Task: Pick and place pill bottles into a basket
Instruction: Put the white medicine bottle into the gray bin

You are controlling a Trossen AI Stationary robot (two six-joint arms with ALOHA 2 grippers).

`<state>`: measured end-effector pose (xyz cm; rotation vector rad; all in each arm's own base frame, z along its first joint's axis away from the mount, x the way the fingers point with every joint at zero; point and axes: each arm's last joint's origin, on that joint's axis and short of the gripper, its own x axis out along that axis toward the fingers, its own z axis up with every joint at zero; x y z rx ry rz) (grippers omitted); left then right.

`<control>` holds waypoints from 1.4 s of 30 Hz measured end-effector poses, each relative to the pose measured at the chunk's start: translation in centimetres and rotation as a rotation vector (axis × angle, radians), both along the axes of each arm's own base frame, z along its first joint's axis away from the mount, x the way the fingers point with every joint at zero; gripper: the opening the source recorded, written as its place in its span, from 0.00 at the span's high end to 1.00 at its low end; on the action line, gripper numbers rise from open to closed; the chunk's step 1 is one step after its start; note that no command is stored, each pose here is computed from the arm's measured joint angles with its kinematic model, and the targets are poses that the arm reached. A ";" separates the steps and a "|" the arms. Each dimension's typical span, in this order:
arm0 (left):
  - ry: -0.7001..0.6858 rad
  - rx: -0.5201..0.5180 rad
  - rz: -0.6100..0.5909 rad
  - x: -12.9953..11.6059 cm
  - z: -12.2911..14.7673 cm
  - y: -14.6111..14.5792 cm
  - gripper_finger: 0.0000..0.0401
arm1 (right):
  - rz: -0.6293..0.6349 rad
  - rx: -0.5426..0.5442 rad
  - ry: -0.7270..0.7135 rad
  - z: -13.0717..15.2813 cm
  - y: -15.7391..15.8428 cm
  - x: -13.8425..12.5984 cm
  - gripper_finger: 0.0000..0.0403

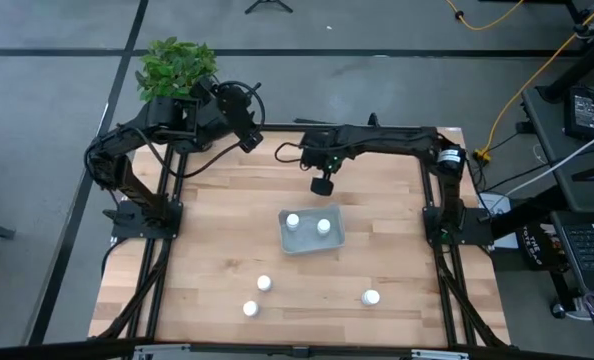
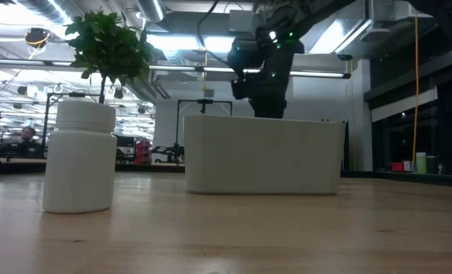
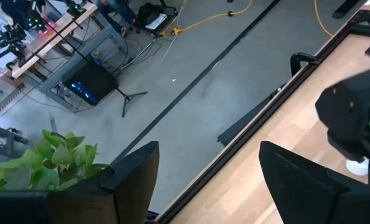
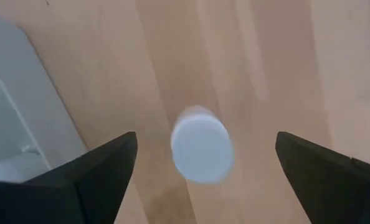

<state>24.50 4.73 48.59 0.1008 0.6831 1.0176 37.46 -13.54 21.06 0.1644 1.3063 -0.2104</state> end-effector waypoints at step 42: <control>0.050 -0.019 0.014 -0.5 -0.4 -0.1 0.33 | 0.182 0.029 0.001 5.5 5.1 1.9 0.60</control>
